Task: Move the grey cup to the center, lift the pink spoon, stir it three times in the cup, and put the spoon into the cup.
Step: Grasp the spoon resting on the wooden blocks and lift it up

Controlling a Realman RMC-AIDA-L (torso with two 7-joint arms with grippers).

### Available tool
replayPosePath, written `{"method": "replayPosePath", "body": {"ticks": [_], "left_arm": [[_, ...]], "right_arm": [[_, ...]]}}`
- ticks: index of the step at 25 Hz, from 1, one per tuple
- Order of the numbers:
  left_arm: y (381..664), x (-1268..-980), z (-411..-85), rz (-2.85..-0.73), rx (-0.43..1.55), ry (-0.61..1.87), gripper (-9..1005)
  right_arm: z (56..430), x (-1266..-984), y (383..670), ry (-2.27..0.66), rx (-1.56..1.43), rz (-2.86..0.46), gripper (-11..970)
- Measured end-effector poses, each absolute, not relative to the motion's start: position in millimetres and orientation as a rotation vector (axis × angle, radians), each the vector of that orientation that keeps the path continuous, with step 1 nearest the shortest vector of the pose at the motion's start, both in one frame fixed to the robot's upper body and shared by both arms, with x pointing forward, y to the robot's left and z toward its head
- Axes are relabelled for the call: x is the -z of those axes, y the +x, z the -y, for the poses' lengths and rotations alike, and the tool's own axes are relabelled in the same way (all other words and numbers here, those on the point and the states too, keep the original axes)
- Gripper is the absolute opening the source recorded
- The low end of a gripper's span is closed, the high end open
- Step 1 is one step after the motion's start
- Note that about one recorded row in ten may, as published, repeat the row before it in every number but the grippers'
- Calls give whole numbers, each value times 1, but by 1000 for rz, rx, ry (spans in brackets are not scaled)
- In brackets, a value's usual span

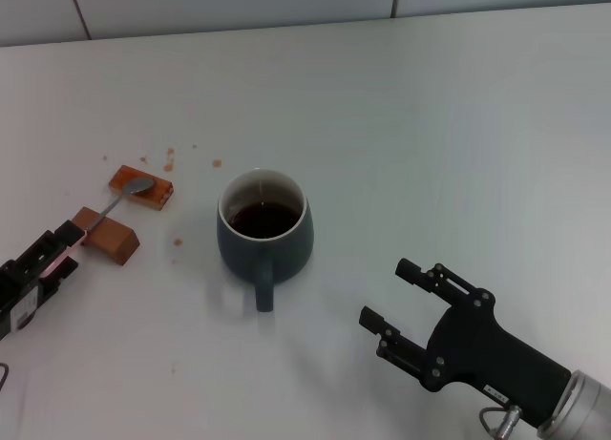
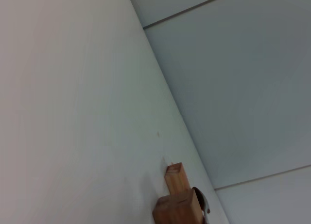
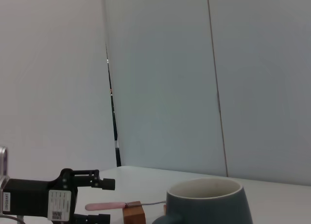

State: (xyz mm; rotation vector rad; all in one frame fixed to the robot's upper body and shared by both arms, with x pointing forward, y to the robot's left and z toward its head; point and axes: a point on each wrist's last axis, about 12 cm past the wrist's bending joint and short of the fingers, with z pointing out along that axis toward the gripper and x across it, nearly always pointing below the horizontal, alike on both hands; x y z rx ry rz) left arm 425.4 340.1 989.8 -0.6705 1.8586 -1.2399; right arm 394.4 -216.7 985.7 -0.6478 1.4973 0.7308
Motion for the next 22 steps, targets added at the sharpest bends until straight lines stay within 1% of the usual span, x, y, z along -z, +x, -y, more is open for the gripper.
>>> {"method": "replayPosePath", "body": {"ticks": [2, 7, 22], "left_arm": [[425, -990, -340, -1862, 1238, -670, 849], [426, -989, -340, -1867, 1230, -674, 690], [428, -988, -339, -1883, 1226, -671, 679]], "right_arm": [[217, -986, 394, -648, -731, -1498, 708], [217, -986, 394, -649, -731, -1498, 708], [217, -985, 394, -650, -732, -1499, 708]]}}
